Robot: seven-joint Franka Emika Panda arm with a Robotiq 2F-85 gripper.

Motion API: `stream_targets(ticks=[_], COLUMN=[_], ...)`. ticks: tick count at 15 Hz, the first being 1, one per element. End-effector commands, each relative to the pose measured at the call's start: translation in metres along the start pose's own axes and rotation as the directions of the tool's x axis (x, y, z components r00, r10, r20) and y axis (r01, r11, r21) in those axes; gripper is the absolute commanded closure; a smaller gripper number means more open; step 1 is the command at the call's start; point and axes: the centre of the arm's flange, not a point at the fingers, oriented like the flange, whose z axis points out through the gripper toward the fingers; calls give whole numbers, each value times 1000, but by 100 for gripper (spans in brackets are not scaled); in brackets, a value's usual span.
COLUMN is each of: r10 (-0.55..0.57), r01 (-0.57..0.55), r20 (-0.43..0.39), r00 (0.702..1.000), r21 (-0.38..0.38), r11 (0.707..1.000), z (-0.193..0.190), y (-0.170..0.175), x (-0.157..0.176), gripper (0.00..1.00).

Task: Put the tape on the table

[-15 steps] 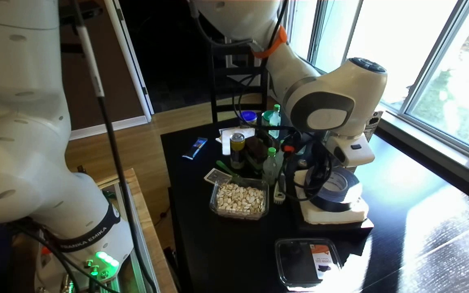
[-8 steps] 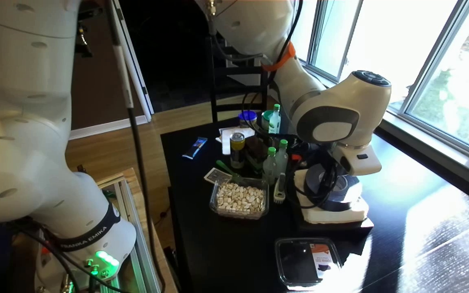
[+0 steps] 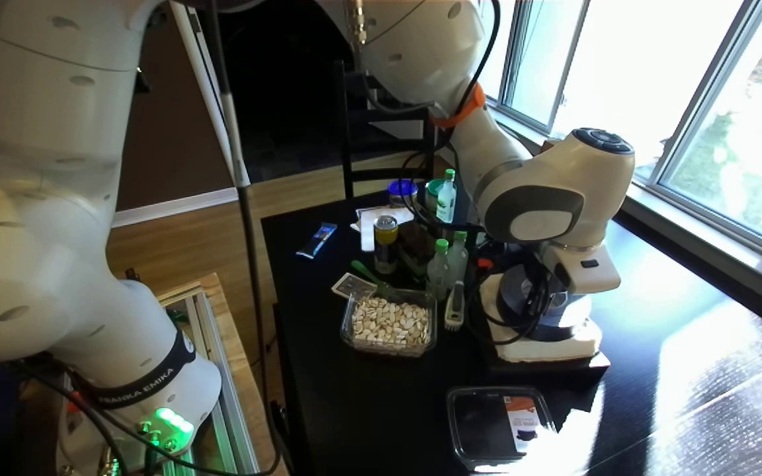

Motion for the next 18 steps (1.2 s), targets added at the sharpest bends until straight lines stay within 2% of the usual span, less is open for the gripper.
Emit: stream_targets(ticks=[1,5,9,12,15,18], r10=[52,65,100,168,137,124], r01=[-51,-60,-91,-165,-137,-125], r20=[-22,-31,-61,-36,5,63], r00=[998,997,993,985,991,990], r21=[71,134,129,89,20,15], r11=[996,989,987,982,990,992], z=[-23,-66,-102,-110,-107,-105], y=[-3,4,8,21,29,29], x=[9,15,30,49,46,35], gripper=[79,80,80,80,80,80])
